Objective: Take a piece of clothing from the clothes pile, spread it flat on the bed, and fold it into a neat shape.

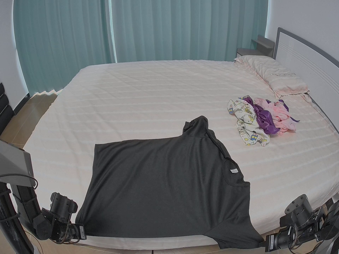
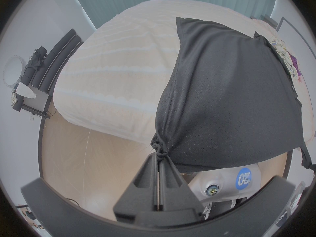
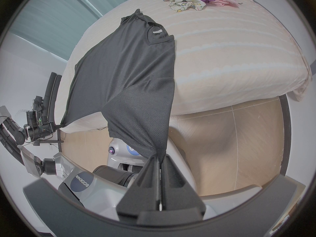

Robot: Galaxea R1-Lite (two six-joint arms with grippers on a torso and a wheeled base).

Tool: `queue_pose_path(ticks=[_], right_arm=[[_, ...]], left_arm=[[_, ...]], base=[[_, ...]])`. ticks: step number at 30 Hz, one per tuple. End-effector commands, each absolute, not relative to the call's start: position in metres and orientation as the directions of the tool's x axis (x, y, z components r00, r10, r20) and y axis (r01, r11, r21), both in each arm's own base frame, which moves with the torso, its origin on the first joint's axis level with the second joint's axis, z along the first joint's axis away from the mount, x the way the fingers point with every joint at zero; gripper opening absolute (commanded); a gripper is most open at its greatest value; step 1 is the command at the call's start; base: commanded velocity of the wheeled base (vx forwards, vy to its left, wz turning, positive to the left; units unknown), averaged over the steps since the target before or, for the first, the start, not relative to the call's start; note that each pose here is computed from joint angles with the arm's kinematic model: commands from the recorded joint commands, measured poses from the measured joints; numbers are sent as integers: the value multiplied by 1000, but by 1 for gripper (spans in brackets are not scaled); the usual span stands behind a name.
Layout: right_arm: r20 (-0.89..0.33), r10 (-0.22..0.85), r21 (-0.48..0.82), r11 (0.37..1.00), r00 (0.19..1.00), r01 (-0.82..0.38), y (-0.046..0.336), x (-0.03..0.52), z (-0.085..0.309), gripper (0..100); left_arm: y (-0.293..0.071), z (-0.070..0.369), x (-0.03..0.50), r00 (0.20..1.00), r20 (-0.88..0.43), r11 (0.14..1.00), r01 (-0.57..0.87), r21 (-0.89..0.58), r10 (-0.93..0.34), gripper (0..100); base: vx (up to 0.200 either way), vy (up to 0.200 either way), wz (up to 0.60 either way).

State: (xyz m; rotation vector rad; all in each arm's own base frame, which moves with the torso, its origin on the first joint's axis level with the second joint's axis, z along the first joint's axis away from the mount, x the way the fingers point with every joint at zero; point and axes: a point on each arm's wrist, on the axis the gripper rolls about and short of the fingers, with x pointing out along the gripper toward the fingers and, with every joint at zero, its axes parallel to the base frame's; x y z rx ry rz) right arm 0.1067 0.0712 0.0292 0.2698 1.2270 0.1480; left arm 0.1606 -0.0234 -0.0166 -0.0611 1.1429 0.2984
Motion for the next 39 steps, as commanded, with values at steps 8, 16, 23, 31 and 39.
queue_pose_path(ticks=[8,16,23,31,39], right_arm=[[-913,252,273,962,321,23,65,97,32,0],[-849,298,344,938,437,29,73,121,51,0],[-795,292,378,924,531,57,76,154,70,0],[-764,269,395,913,586,97,72,186,81,0],[-731,264,410,907,629,95,76,215,90,0]], left_arm=[[-25,-3,141,335,-929,972,-218,89,160,0],[-26,8,154,420,-903,972,-236,-10,93,0],[-21,21,178,514,-855,952,-291,-94,73,0],[-18,38,197,602,-795,943,-303,-141,74,0],[-11,33,221,602,-792,928,-343,-144,101,0]], base=[[0,0,0],[0,0,0],[0,0,0],[0,0,0],[0,0,0]])
